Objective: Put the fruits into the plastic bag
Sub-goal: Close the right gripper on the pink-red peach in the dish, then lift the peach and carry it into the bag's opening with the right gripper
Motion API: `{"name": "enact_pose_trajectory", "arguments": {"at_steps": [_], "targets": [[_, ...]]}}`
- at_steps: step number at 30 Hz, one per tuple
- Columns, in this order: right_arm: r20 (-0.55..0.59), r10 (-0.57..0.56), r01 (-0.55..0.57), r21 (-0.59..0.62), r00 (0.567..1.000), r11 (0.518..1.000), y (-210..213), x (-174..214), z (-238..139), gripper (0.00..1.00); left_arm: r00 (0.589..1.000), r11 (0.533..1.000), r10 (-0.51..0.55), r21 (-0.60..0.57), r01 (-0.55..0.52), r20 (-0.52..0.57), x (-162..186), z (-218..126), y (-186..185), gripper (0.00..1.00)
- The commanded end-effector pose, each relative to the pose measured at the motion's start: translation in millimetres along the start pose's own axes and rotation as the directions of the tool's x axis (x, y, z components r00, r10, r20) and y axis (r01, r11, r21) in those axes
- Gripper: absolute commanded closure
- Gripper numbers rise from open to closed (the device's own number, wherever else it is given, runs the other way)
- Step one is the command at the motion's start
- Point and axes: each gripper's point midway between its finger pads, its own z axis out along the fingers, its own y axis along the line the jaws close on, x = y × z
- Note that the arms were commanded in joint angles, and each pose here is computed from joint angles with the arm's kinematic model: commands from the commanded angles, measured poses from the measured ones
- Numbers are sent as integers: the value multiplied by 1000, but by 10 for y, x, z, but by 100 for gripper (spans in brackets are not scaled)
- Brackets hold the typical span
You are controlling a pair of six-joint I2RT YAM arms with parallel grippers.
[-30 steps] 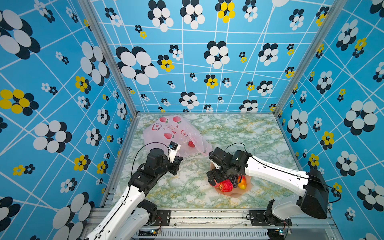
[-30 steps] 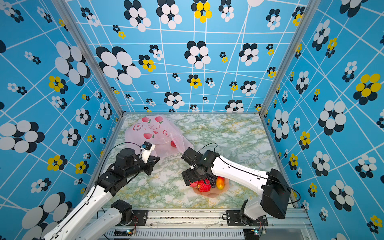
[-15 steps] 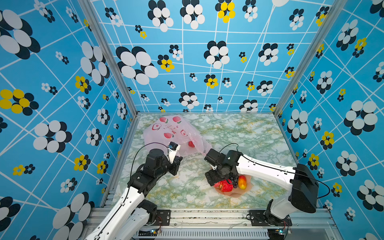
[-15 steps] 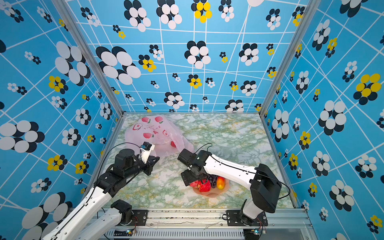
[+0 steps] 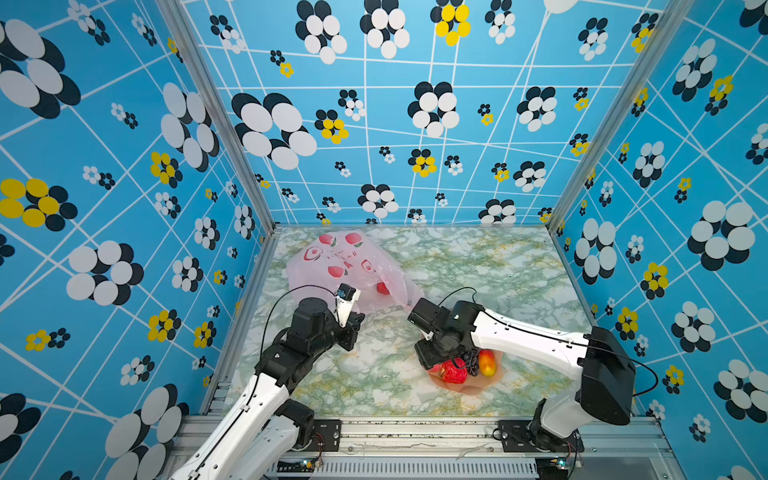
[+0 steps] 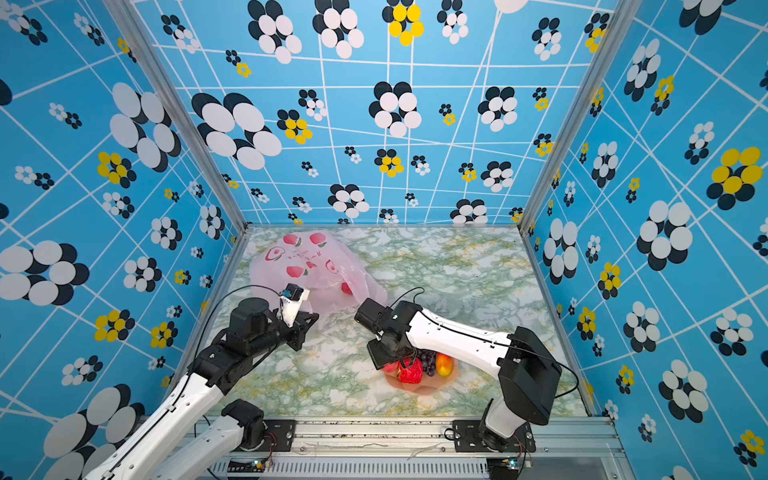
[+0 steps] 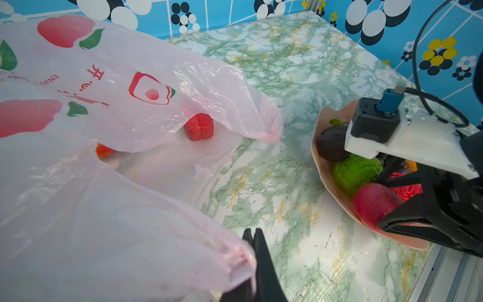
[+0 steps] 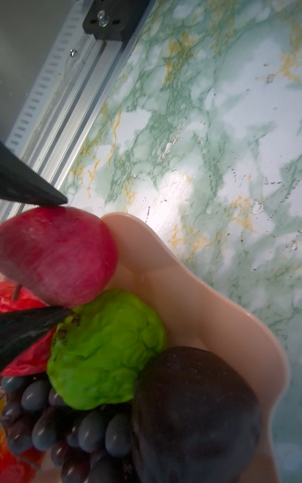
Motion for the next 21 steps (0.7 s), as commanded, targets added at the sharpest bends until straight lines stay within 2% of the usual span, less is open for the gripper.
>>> {"name": "enact_pose_trajectory", "arguments": {"at_steps": [1,6,14,17,21], "targets": [[23,17,-17,-2,1000,1000,-15,30,-91,43,1000,1000,15,-2,-15,-8,47,-13,-10,100],[60,34,-33,-26,998,999,3,-5,-177,48,1000,1000,14,-4,-14,-4,41,-18,-8,100],[147,56,-46,-67,988,997,37,-182,-419,48,1000,1000,15,-4,-15,0,32,-25,-10,100],[199,89,-65,-126,976,990,79,-382,-530,48,1000,1000,14,-1,-14,1,30,-24,-14,100],[265,158,-83,-274,951,958,262,-790,-688,48,1000,1000,11,11,-11,0,35,-12,-32,100]]}}
